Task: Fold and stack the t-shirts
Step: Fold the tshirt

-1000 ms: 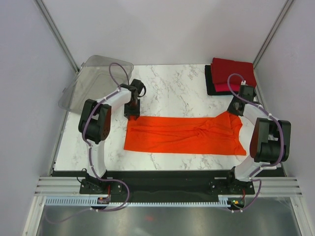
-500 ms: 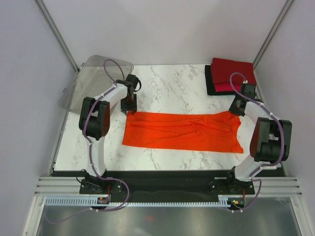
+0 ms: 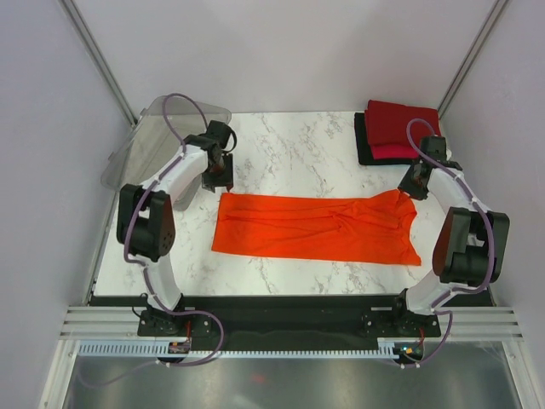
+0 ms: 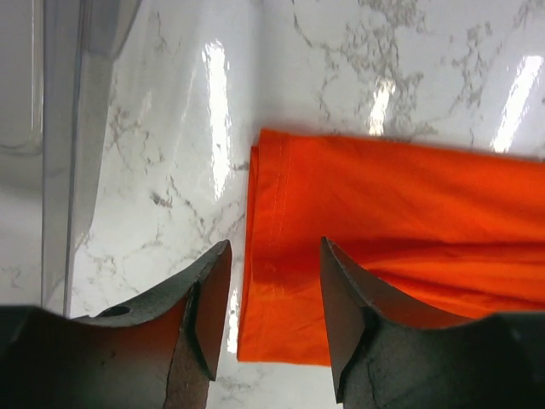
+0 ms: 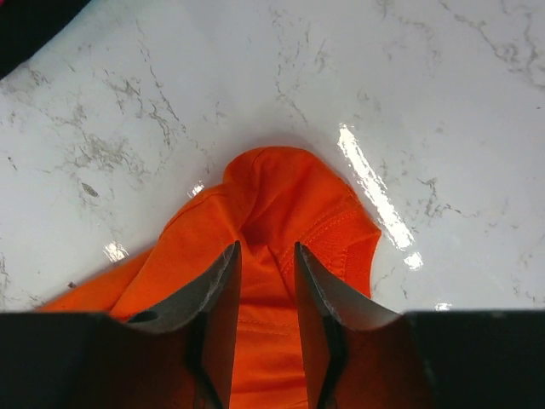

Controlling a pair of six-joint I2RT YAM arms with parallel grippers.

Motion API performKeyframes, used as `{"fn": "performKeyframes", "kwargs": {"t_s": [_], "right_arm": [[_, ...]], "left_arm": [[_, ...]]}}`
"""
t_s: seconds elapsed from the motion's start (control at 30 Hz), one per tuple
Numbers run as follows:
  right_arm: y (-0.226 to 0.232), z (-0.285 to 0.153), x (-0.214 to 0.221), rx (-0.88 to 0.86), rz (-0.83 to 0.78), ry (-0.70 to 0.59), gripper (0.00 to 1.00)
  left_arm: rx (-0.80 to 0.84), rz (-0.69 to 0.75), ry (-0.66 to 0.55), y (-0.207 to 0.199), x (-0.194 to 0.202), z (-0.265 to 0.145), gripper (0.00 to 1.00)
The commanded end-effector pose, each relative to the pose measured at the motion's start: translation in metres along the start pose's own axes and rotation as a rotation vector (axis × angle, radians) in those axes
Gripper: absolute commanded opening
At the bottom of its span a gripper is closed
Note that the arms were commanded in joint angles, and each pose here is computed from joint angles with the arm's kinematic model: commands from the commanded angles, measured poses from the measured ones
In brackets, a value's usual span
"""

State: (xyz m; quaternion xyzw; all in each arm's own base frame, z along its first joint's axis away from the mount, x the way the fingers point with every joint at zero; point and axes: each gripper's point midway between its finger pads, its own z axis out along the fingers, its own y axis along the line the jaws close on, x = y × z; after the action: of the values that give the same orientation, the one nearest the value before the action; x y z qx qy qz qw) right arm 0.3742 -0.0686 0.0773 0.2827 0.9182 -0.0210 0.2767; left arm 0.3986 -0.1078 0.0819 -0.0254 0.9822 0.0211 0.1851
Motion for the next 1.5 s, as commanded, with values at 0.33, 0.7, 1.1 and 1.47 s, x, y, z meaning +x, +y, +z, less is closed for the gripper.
{"fn": "performKeyframes", "kwargs": {"t_s": [0.33,0.7,1.1,1.47], "right_arm": [[-0.017,-0.031,0.049,0.052,0.158,0.121,0.42],[-0.009,-0.015,0.071,-0.024,0.154,0.139,0.48],[-0.008,-0.003,0.080,-0.033,0.149,0.145,0.39],[-0.013,-0.005,0.082,-0.007,0.142,0.138,0.36]], "left_arm": [[0.161,-0.014,0.049,-0.010,0.063,-0.015,0.56],[0.049,-0.029,0.075,0.008,0.076,0.003,0.60],[0.083,-0.044,0.061,-0.001,0.065,0.000,0.58],[0.090,-0.066,0.030,-0.001,0.060,-0.009,0.59]]}}
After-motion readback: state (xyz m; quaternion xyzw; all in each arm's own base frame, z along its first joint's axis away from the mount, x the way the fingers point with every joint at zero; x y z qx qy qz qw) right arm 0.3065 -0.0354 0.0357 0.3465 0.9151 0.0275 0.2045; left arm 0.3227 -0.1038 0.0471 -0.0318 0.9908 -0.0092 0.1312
